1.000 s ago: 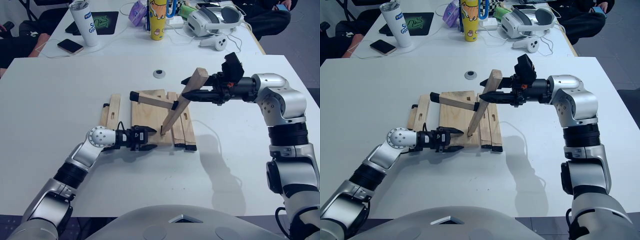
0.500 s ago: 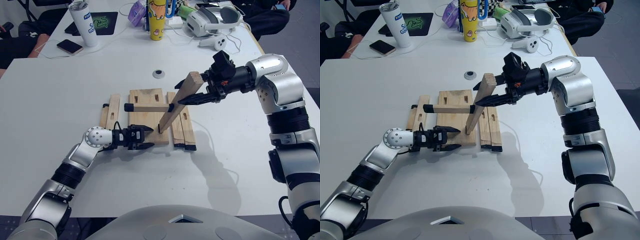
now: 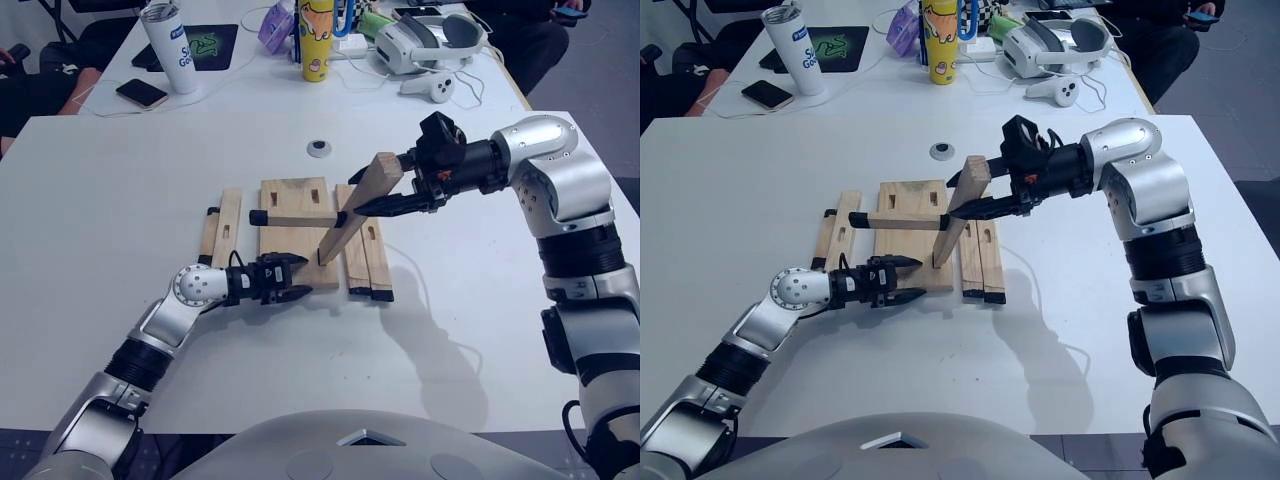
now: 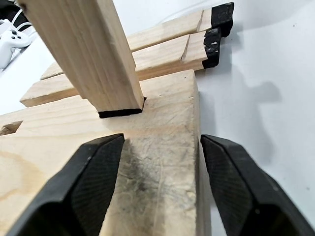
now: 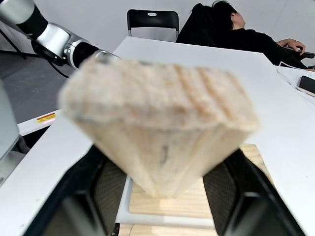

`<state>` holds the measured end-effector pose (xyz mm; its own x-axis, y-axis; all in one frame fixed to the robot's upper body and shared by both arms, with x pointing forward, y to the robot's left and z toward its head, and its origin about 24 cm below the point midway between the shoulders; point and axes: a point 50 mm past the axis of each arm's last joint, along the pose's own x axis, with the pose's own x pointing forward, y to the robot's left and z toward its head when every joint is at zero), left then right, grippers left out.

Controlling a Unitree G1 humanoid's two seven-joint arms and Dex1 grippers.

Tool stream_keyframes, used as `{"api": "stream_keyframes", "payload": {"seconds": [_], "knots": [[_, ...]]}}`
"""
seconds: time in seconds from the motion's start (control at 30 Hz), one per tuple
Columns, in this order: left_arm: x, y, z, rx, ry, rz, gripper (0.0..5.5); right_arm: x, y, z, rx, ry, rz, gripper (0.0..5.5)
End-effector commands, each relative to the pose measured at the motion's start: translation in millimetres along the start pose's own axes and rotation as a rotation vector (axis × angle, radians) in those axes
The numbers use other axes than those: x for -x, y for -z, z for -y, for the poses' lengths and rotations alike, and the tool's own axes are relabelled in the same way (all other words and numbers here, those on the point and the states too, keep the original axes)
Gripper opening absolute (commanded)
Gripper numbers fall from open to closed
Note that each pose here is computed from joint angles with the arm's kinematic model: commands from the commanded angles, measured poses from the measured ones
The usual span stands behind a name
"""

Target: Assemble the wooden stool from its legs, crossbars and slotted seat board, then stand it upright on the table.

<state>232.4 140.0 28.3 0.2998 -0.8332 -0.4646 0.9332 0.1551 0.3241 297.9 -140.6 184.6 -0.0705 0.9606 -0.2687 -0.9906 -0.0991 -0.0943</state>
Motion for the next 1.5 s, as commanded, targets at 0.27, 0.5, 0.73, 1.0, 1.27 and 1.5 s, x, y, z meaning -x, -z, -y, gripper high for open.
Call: {"api": "stream_keyframes", "payload": {"seconds": [0.27,0.5,0.73,1.0,1.27,1.5], "knots": [[-7,31,49,0.212,0.113,-0.133,2.88,-9,74,-11,-0.245,0.214,0.007,2.06],[-10,30,47,0.229,0.09,-0.136,2.88,-18,90,-26,-0.226,0.123,-0.013,2.06],[-13,32,41,0.249,0.033,-0.149,2.88,-19,94,-40,-0.172,0.144,0.013,2.06],[-20,34,32,0.26,-0.037,-0.176,2.88,-19,88,-24,-0.177,0.217,0.094,2.43],[-33,34,29,0.256,-0.099,-0.198,2.88,-4,80,-11,-0.131,0.325,0.119,3.51],[-44,37,15,0.303,-0.256,-0.238,2.88,30,104,-24,-0.155,0.421,-0.071,3.51]]}}
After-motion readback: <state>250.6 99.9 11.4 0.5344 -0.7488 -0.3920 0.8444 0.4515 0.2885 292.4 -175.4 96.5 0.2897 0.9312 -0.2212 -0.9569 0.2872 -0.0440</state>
